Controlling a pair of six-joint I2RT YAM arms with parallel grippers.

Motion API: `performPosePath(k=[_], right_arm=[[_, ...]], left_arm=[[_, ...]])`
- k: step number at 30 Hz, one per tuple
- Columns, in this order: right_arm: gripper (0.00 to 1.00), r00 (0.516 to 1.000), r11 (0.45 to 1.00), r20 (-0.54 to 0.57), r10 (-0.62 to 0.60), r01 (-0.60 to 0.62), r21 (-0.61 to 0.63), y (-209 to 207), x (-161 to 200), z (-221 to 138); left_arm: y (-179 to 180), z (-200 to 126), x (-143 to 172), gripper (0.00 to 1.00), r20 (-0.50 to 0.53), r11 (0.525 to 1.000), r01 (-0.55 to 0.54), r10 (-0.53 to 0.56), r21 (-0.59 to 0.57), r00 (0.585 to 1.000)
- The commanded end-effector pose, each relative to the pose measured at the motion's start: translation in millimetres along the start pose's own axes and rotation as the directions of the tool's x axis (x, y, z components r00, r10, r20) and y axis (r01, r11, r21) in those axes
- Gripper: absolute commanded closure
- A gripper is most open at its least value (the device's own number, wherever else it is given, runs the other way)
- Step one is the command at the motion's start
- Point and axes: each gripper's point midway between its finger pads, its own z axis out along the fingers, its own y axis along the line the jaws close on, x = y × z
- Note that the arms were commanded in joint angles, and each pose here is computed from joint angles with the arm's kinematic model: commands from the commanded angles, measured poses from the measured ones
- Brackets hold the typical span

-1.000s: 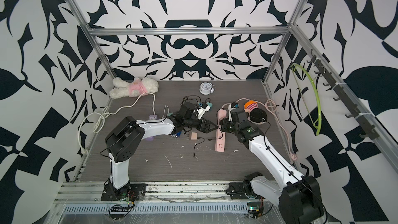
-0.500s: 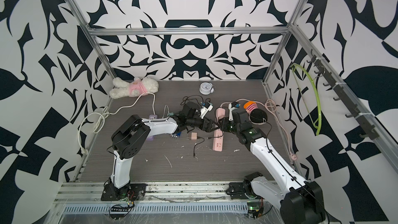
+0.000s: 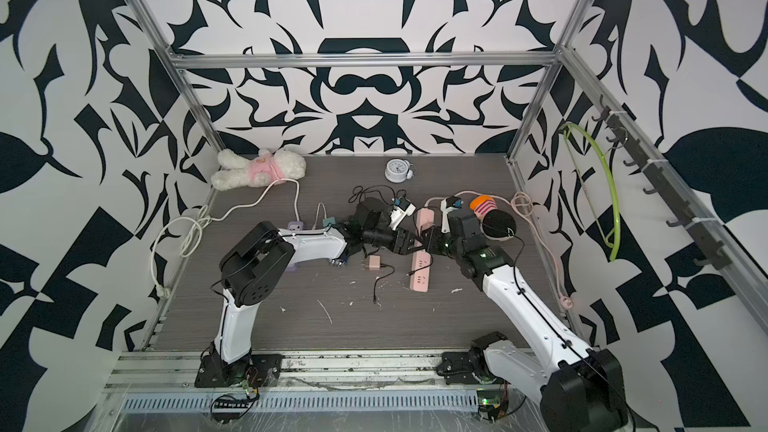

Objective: Unplug the electric shaver
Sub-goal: Remove the plug from the socket.

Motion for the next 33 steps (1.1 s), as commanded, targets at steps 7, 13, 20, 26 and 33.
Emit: performPosePath(k=[7, 13, 20, 26, 33], right_arm=[[1.0, 0.988, 0.996, 0.153, -0.023, 0.036, -0.084, 30.0, -45.6, -20.1], [1.0, 0.986, 0.997, 0.163, -0.034, 0.045, -0.068, 27.2, -40.5, -21.9], [1.0, 0.978, 0.993, 0.184, -0.095, 0.105, -0.046, 35.9, -35.2, -23.5], [1.0, 0.961, 0.984, 0.213, -0.178, 0.18, 0.007, 47.7, -33.7, -31.6], [1.0, 0.942, 0.982, 0.283, -0.181, 0.187, 0.003, 50.3, -36.6, -48.0]], left_arm=[[6.9, 6.4, 0.6, 0.66, -0.02, 1.0, 0.021, -0.022, -0.009, 1.0], [14.5, 9.8, 1.8, 1.0, -0.025, 0.999, 0.046, -0.046, -0.021, 0.999], [30.4, 8.5, -0.8, 1.0, -0.014, 0.994, 0.109, -0.11, -0.03, 0.994], [47.4, 5.2, 1.4, 1.0, 0.0, 0.987, 0.147, -0.148, -0.064, 0.989], [57.7, 7.5, 3.4, 1.0, 0.007, 0.982, 0.177, -0.177, -0.062, 0.984]])
